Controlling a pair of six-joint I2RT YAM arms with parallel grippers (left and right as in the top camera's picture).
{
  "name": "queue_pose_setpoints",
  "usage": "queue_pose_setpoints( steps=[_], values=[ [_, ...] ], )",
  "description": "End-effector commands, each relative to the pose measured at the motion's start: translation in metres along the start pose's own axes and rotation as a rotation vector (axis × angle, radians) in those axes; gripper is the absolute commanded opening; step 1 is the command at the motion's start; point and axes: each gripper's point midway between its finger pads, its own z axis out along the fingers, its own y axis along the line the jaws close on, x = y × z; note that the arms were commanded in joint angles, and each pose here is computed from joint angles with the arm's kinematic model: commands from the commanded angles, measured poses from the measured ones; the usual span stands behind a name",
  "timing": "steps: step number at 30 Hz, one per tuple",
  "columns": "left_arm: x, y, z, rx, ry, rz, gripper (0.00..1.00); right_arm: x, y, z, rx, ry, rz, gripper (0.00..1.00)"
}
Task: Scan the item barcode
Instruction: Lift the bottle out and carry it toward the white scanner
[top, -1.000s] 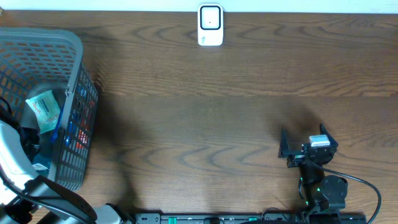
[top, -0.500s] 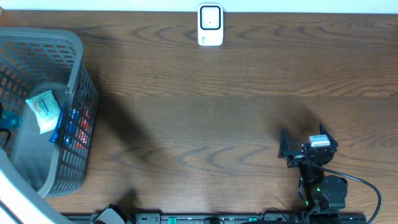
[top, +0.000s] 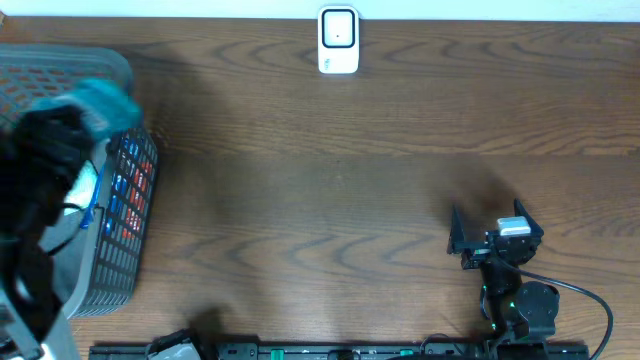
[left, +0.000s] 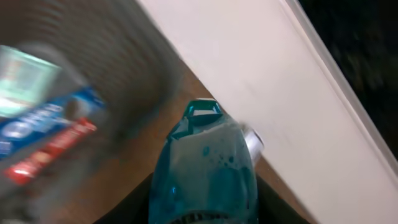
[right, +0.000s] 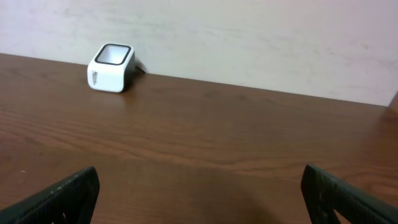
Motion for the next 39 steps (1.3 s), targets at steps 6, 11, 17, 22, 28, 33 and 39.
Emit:
queue_pose_setpoints(
  steps=[6,11,17,22,28,33,39],
  values=[
    [0.069,-0.061,0.024,0.094,0.219,0.042,0.38,0.002,0.001,0.0,-0.002,0.007,-0.007,0.99],
    [0.116,-0.06,0.055,-0.098,0.282,-0.069,0.38,0.002,0.001,0.0,-0.002,0.006,-0.007,0.99],
    [0.191,-0.07,0.095,-0.286,0.344,-0.192,0.38,0.002,0.001,0.0,-0.002,0.006,-0.007,0.99],
    [0.253,-0.067,0.135,-0.463,0.333,-0.346,0.38,0.002,0.001,0.0,-0.002,0.006,-0.007,0.99],
    [0.317,-0.04,0.176,-0.672,0.33,-0.405,0.38,0.002,0.001,0.0,-0.002,0.006,-0.007,0.99],
    [0.35,-0.02,0.195,-0.789,0.345,-0.424,0.38,0.002,0.001,0.0,-0.002,0.006,-0.007,0.99],
    [0.368,-0.008,0.201,-0.866,0.348,-0.466,0.38,0.002,0.001,0.0,-0.002,0.006,-0.007,0.99]
  ],
)
